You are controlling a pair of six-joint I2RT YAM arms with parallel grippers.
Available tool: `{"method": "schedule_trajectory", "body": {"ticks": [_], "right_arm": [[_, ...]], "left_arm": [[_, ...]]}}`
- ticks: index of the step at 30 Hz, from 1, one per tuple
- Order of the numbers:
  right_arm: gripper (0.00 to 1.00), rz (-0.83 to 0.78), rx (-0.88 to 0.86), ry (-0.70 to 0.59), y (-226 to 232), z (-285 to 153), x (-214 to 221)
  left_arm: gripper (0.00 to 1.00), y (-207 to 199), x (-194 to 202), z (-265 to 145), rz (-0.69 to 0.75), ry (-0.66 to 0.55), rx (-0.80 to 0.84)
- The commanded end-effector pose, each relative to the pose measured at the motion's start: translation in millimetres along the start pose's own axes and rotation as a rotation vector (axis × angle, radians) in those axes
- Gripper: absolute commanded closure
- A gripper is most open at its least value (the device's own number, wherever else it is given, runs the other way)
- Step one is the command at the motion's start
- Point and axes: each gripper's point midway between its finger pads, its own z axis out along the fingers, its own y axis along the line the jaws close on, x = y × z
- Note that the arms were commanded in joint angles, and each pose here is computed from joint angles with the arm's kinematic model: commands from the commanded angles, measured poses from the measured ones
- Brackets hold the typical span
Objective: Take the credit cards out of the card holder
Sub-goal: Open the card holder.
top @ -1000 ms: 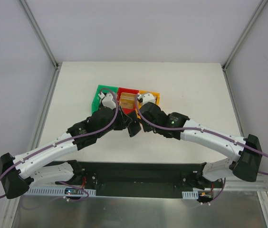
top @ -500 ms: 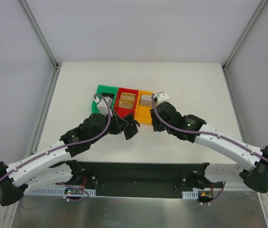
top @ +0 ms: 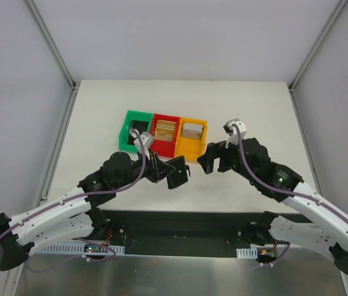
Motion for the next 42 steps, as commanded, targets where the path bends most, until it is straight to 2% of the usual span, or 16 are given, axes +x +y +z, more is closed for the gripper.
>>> {"method": "schedule_trajectory", "body": {"ticks": [1,5,9,17,24,31,36,42], "right_arm": [[0.07,0.089,-0.322,-0.093,48.7,-18.8,-20.9],[0.14,0.119,-0.434,-0.067,63.5,-25.9,-16.7],[0.23,0.134,-0.462,-0.056,64.0,-24.8,-7.6],[0.26,0.169,-0.524,-0.044,72.2,-21.7,-3.0],[0.27,0.236,-0.554,-0.094,72.3,-21.3,-22.2],[0.34,0.255,-0.603,-0.056,81.7,-14.9,-21.1],[0.34,0.258,-0.612,-0.048,81.7,-15.0,-15.5],[0.34,0.249,-0.701,-0.028,94.4,-24.6,-14.1]], "left_arm": [[1.00,-35.7,-13.3,-2.3,0.055,-0.028,0.202],[1.00,-41.4,-15.3,-9.5,0.013,-0.033,0.316],[1.00,-40.5,-33.7,-27.7,-0.098,-0.113,0.497],[1.00,-58.6,-33.5,-34.7,-0.102,-0.077,0.673],[1.00,-62.0,-27.1,-37.7,-0.085,-0.045,0.711],[1.00,-62.2,-26.8,-39.7,-0.075,-0.055,0.711],[1.00,-62.4,-28.3,-38.8,-0.069,-0.060,0.712],[1.00,-61.6,-32.4,-35.0,-0.075,-0.075,0.710]]}}
